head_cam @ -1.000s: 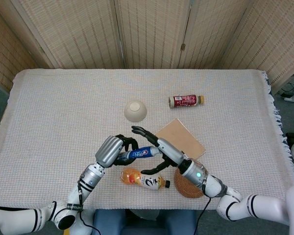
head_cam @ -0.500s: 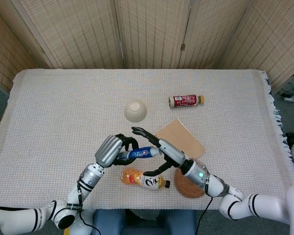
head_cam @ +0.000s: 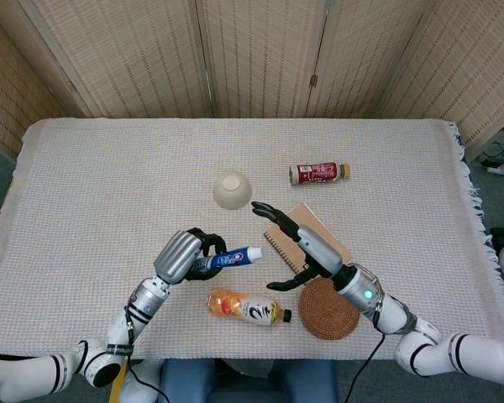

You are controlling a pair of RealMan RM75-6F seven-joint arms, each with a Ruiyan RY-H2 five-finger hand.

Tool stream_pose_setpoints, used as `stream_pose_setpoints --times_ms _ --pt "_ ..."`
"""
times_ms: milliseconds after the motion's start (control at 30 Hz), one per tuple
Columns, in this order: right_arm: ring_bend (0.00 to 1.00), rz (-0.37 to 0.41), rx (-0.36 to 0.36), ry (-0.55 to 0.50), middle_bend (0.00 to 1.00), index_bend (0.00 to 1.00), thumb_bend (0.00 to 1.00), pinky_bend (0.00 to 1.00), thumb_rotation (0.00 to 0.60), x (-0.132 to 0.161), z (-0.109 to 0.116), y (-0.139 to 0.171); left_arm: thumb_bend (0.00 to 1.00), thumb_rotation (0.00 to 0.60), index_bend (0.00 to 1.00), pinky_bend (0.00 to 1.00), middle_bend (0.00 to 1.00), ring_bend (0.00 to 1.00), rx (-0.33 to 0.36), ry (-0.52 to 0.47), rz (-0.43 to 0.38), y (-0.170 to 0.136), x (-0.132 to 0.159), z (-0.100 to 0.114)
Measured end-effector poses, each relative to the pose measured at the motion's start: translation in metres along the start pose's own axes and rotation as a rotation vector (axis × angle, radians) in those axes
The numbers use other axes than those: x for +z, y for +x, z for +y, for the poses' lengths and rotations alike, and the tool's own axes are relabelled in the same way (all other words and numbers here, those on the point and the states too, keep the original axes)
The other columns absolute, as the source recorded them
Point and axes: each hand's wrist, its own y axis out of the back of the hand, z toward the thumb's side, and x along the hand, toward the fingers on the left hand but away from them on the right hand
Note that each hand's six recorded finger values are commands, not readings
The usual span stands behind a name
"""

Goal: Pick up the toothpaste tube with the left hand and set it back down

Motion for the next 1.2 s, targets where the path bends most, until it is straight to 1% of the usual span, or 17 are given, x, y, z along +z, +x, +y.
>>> stream_pose_setpoints --times_ms 133,267,400,500,567,633,700,767,833,900,933,967,1033,1067,1200 --pt "0.00 -0.023 -0.014 0.076 0.00 0.00 0.10 0.00 0.395 0.001 0.014 0.009 0.73 0.600 0.67 0.38 0.79 0.63 -0.057 0.103 0.051 0.000 -0.020 -0.005" --pt "0.00 -0.054 -0.026 0.163 0.00 0.00 0.10 0.00 0.396 0.000 0.026 0.019 0.72 0.600 0.65 0.36 0.75 0.59 -0.131 0.229 0.140 -0.002 -0.048 -0.011" --pt "0.00 -0.094 -0.039 0.274 0.00 0.00 0.10 0.00 0.410 -0.003 0.036 0.029 0.70 0.600 0.61 0.34 0.71 0.56 -0.192 0.274 0.250 -0.005 -0.076 -0.014" --pt "0.00 -0.134 -0.047 0.373 0.00 0.00 0.10 0.00 0.414 -0.005 0.044 0.039 0.69 0.600 0.59 0.34 0.69 0.54 -0.221 0.293 0.338 -0.007 -0.098 -0.015" --pt "0.00 -0.168 -0.054 0.444 0.00 0.00 0.10 0.00 0.416 -0.006 0.050 0.047 0.69 0.600 0.55 0.34 0.67 0.52 -0.231 0.316 0.391 -0.008 -0.111 -0.015" --pt "0.00 -0.213 -0.064 0.520 0.00 0.00 0.10 0.00 0.419 -0.009 0.057 0.057 0.64 0.600 0.49 0.34 0.62 0.48 -0.233 0.327 0.431 -0.009 -0.120 -0.015" --pt "0.00 -0.245 -0.071 0.561 0.00 0.00 0.10 0.00 0.421 -0.010 0.062 0.064 0.51 0.600 0.38 0.32 0.52 0.40 -0.231 0.321 0.475 -0.010 -0.129 -0.015" --pt "0.00 -0.289 -0.078 0.610 0.00 0.00 0.10 0.00 0.422 -0.013 0.067 0.074 0.40 0.600 0.26 0.28 0.41 0.31 -0.228 0.310 0.514 -0.012 -0.135 -0.014" --pt "0.00 -0.331 -0.084 0.652 0.00 0.00 0.10 0.00 0.424 -0.015 0.072 0.084 0.35 0.600 0.14 0.22 0.30 0.22 -0.225 0.299 0.542 -0.014 -0.139 -0.013" --pt "0.00 -0.364 -0.089 0.683 0.00 0.00 0.10 0.00 0.426 -0.017 0.076 0.093 0.33 0.600 0.07 0.18 0.23 0.17 -0.223 0.291 0.557 -0.017 -0.140 -0.009" --pt "0.00 -0.385 -0.093 0.703 0.00 0.00 0.10 0.00 0.435 -0.018 0.079 0.099 0.33 0.600 0.06 0.17 0.22 0.16 -0.220 0.289 0.560 -0.018 -0.141 -0.007" --pt "0.00 -0.400 -0.096 0.717 0.00 0.00 0.10 0.00 0.462 -0.019 0.081 0.103 0.32 0.600 0.05 0.17 0.21 0.15 -0.212 0.287 0.563 -0.021 -0.141 -0.002" --pt "0.00 -0.434 -0.107 0.750 0.00 0.00 0.10 0.00 0.571 -0.020 0.086 0.114 0.32 0.600 0.06 0.16 0.21 0.15 -0.189 0.277 0.567 -0.026 -0.141 0.006" --pt "0.00 -0.447 -0.111 0.765 0.00 0.00 0.10 0.00 0.597 -0.021 0.088 0.119 0.32 0.600 0.06 0.16 0.21 0.15 -0.169 0.271 0.569 -0.030 -0.141 0.013" --pt "0.00 -0.498 -0.137 0.837 0.00 0.00 0.10 0.00 0.600 -0.021 0.096 0.138 0.33 0.600 0.12 0.15 0.21 0.16 -0.087 0.270 0.566 -0.047 -0.141 0.039"
